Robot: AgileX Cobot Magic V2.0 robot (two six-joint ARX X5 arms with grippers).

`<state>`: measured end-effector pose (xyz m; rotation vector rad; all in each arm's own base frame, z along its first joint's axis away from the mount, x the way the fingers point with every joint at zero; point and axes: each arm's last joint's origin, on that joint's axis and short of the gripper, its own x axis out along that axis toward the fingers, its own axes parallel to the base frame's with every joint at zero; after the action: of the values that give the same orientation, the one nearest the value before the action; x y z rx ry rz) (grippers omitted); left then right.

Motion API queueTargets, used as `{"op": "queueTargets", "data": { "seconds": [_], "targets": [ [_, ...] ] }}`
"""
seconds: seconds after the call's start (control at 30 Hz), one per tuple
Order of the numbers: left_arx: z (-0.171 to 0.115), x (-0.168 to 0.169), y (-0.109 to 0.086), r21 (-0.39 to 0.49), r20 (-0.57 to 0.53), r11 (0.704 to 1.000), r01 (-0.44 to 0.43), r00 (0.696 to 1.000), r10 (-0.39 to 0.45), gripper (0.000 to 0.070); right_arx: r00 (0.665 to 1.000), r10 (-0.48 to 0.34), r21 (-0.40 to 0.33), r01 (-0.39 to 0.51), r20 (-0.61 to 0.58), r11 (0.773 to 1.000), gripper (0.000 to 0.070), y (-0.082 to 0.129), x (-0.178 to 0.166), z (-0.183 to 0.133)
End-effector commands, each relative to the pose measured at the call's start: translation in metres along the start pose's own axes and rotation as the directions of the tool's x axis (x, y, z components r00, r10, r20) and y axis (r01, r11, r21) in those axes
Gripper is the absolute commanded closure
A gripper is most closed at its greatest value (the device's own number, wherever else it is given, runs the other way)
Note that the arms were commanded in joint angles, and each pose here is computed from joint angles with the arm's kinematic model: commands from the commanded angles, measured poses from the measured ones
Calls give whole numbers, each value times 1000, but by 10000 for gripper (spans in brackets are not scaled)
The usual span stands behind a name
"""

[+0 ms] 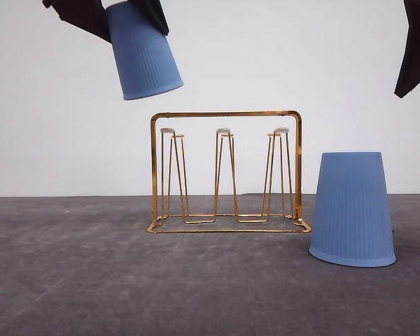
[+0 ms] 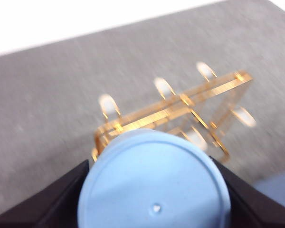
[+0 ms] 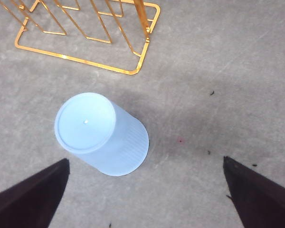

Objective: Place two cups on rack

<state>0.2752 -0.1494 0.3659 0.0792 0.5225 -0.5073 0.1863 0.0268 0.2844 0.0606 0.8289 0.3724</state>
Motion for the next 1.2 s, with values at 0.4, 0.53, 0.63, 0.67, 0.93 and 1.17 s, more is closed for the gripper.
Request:
{"op": "queueTargets", "data": {
  "seconds": [0.4,0.53,0.63,0.67,0.93,1.17],
  "targets": [
    [-43,111,6,15,-206,999,-31,978,33,305,1000,6,-13,-6,7,1000,41,1,0,4],
    [-47,118,6,14,-220,1000,-26,975,28,293,1000,6,-16,-6,8,1000,39,1,0,4],
    [-46,118,6,12,-214,1000,-19,977,21,215,1000,11,-21,-11,8,1000,38,1,0,4],
    [-46,117,6,12,-212,1000,-16,977,18,190,1000,16,-23,-16,8,1000,37,1,0,4],
    [-47,115,5,9,-231,1000,-5,973,7,173,997,70,-29,-70,10,997,5,3,0,4],
    [-26,93,3,6,-236,1000,10,972,-9,173,988,157,-78,-155,17,985,0,16,8,8]
  ]
}}
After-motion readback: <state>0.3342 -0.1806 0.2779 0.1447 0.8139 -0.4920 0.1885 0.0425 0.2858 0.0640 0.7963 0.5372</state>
